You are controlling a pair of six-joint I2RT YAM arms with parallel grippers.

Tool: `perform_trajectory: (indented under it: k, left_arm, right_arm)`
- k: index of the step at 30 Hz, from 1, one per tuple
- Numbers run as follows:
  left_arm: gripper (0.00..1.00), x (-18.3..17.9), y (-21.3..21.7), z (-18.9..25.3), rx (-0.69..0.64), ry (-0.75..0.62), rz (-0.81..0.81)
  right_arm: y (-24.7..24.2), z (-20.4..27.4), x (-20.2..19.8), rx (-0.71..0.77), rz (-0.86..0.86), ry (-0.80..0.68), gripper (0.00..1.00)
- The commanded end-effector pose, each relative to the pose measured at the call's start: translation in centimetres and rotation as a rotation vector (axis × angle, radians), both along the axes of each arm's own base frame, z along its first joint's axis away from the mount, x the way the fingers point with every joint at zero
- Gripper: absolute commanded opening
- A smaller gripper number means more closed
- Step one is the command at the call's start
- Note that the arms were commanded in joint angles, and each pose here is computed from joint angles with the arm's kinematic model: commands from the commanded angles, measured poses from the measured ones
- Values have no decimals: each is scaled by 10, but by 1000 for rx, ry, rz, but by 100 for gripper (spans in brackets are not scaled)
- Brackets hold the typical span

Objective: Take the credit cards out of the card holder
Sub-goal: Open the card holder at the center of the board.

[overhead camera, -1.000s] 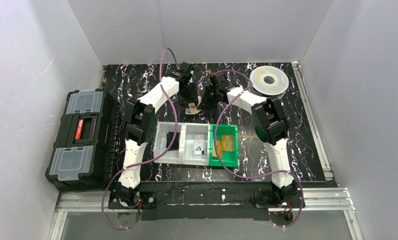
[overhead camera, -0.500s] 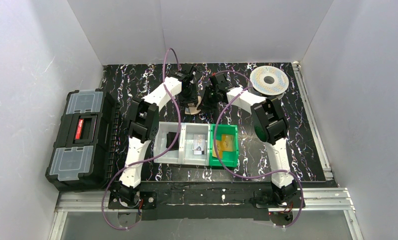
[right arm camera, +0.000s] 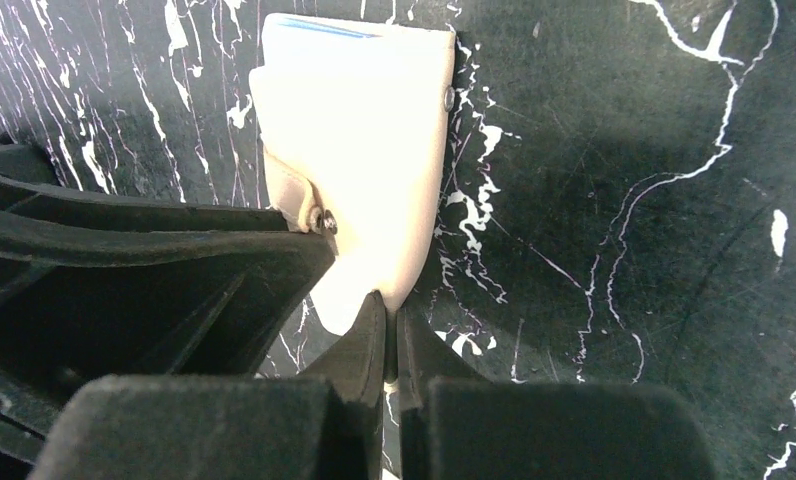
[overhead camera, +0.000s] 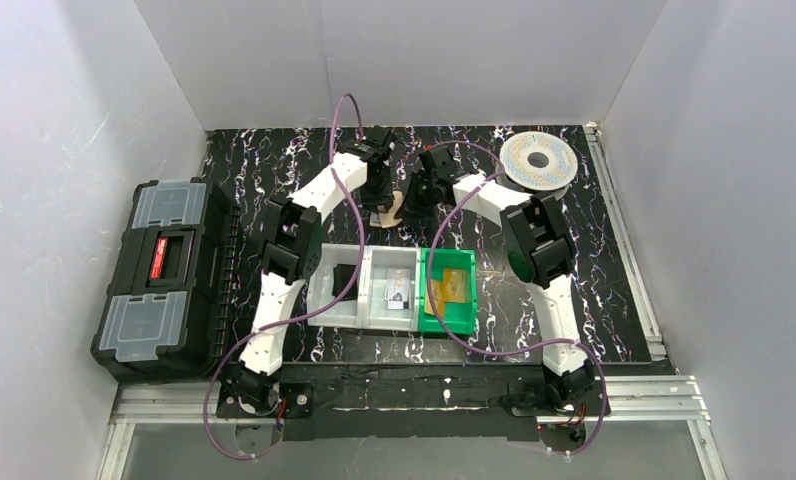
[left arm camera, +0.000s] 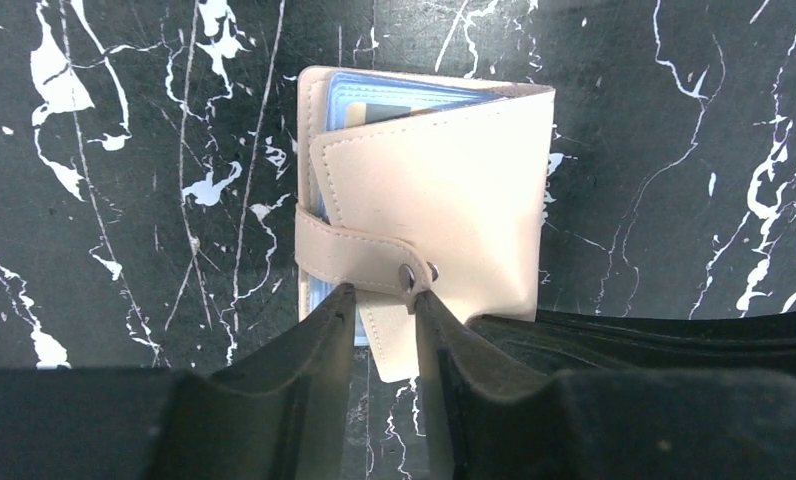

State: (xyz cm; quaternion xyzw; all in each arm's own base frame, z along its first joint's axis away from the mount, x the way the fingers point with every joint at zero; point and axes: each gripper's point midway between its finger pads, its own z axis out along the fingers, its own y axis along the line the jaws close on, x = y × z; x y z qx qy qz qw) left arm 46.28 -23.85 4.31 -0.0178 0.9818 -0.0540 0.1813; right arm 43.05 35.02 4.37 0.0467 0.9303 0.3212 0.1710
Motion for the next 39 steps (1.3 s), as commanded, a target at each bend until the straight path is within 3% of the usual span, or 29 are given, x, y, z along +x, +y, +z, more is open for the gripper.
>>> perform_trajectory:
  k: [1, 10, 16, 22, 25, 29, 32, 39]
  left_arm:
    - [21, 16, 23, -1, 107, -53, 13]
    - [0, 20, 23, 19, 107, -87, -13]
    - [0, 19, 30, 47, 117, -136, -18]
    - [0, 13, 36, 78, 109, -188, -15]
    - [0, 11, 37, 90, 102, -204, -15]
    - [0, 8, 39, 101, 96, -220, -13]
    - [0, 6, 40, 106, 96, -225, -13]
    - [0, 3, 52, 114, 132, -234, 17]
  right_arm:
    - [4, 1, -2, -2, 39, 6, 1]
    - [2, -4, -4, -15, 41, 14, 1]
    - [2, 8, 2, -10, 53, 0, 1]
    - [1, 25, 11, -11, 55, -19, 8]
    - [1, 28, 12, -7, 59, -18, 18]
    - [1, 32, 12, -5, 63, -18, 47]
    - [-3, 38, 11, -16, 60, -24, 59]
    - [-23, 86, 7, -49, 18, -101, 68]
